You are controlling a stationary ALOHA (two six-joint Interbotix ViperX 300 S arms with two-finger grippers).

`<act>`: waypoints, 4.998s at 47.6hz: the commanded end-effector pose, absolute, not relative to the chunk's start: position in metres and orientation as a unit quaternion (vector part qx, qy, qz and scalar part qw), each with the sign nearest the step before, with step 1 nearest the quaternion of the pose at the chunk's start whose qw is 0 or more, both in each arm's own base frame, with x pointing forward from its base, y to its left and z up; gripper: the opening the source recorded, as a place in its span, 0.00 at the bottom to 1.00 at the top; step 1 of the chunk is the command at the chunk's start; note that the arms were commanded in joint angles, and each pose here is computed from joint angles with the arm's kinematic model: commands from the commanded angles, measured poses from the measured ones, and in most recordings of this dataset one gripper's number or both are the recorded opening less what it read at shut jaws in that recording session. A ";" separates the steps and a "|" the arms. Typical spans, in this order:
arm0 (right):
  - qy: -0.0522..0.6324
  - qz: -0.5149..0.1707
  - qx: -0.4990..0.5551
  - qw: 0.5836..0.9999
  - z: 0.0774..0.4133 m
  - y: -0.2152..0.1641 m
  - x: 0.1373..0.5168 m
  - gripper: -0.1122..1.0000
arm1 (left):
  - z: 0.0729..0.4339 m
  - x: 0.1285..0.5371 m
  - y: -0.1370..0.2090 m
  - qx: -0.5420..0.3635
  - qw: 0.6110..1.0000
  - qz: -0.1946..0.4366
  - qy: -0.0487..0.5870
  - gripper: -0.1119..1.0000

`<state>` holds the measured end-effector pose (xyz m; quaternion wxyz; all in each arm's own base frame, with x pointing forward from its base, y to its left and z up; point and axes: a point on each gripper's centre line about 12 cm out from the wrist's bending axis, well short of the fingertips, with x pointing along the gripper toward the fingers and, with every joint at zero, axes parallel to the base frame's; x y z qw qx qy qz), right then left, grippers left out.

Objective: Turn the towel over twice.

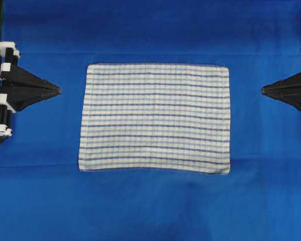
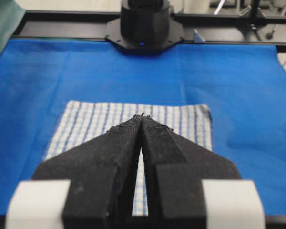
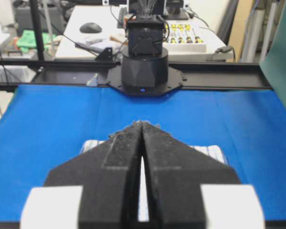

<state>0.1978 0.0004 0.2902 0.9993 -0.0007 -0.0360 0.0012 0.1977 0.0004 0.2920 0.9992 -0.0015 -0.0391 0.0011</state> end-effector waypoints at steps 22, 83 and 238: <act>0.057 -0.103 0.039 0.992 0.261 -0.045 0.218 0.10 | 0.270 0.208 0.019 -0.013 0.999 0.047 0.002 0.10; 0.357 -0.230 0.122 0.897 0.083 -0.129 0.256 0.59 | 0.083 0.251 0.117 -0.057 0.941 0.214 0.257 0.84; 0.459 -0.095 0.159 0.869 0.179 0.027 0.269 0.15 | 0.173 0.229 -0.013 -0.006 0.970 -0.023 0.242 0.13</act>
